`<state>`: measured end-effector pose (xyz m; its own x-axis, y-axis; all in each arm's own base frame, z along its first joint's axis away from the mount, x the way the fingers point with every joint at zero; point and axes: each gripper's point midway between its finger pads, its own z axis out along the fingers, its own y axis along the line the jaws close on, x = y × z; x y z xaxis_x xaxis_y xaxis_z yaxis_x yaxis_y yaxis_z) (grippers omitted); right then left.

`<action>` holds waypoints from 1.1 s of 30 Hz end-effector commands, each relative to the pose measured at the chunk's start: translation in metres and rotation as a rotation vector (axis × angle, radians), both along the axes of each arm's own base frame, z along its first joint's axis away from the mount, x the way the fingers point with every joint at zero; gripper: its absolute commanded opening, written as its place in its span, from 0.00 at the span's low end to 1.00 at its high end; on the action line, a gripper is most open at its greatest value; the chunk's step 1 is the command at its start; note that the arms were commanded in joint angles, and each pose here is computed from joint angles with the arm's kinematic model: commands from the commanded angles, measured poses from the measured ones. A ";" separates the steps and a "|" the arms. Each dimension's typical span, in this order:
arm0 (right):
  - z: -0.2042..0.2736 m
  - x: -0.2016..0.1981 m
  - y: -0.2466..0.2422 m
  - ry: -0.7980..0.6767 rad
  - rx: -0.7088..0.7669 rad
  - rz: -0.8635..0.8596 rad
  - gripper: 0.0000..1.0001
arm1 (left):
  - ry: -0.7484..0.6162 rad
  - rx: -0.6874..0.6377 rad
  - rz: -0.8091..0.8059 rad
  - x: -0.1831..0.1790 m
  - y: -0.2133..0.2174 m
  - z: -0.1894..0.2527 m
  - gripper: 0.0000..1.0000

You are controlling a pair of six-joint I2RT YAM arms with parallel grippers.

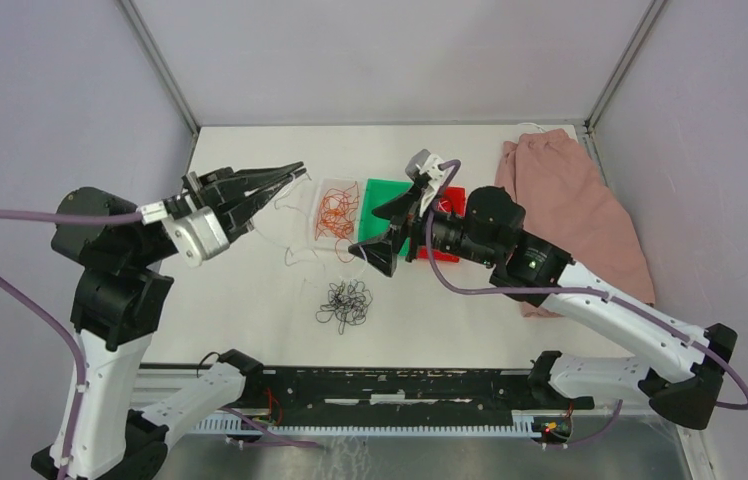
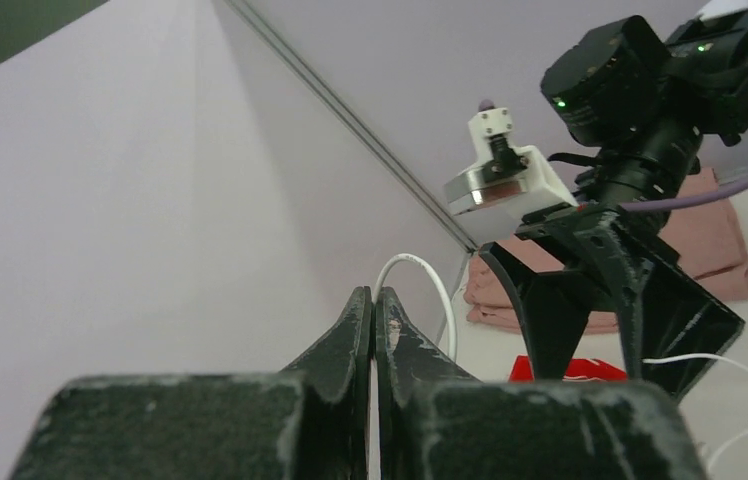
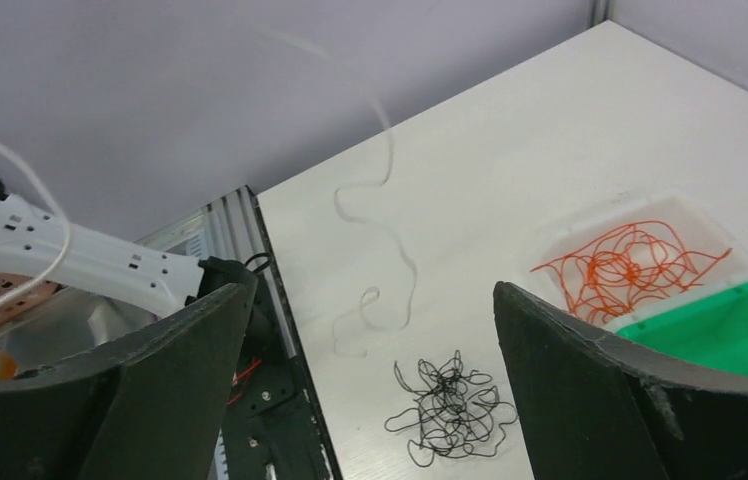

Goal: Untangle the cables
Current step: Untie the cable, then place the cable in the bin.

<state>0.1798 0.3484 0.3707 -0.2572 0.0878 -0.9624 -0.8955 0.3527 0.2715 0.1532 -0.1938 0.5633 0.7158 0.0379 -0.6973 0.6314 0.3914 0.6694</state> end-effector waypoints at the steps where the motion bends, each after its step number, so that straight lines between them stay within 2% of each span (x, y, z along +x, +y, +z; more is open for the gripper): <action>1: 0.041 0.026 -0.013 -0.069 0.011 -0.120 0.99 | -0.174 0.065 -0.004 -0.014 0.003 -0.004 0.03; 7: 0.043 0.040 -0.041 -0.085 0.038 -0.161 0.99 | -0.292 0.124 0.010 -0.020 0.007 -0.006 0.03; 10: 0.023 0.071 -0.049 0.007 -0.070 -0.301 0.95 | -0.326 0.131 -0.011 -0.026 0.005 -0.004 0.03; 11: 0.022 0.075 -0.044 0.036 -0.063 -0.288 0.94 | -0.339 0.135 -0.021 -0.028 0.005 -0.004 0.03; 13: 0.034 0.072 -0.030 0.042 0.032 -0.213 0.95 | -0.370 0.146 -0.034 -0.030 0.003 -0.004 0.03; 16: 0.063 0.057 -0.010 -0.036 0.166 -0.051 0.99 | -0.410 0.155 -0.042 -0.034 0.003 -0.002 0.03; 20: 0.093 0.035 0.019 -0.093 0.233 0.210 0.99 | -0.475 0.169 -0.044 -0.037 0.003 -0.002 0.03; 25: 0.124 0.004 0.033 -0.142 0.401 0.474 1.00 | -0.509 0.182 -0.062 -0.042 0.002 -0.006 0.03; 29: 0.128 -0.015 0.041 -0.126 0.429 0.605 1.00 | -0.572 0.202 -0.078 -0.046 0.001 -0.011 0.03; 33: 0.121 -0.035 0.058 -0.145 0.375 0.668 1.00 | -0.614 0.214 -0.077 -0.044 -0.001 -0.012 0.03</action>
<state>0.1975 0.4111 0.4511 -0.3517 0.2561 -0.9004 -0.9310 -0.1963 0.3078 0.1129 -0.1933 0.5486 0.9635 0.0717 -0.2578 0.2394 0.1990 0.9503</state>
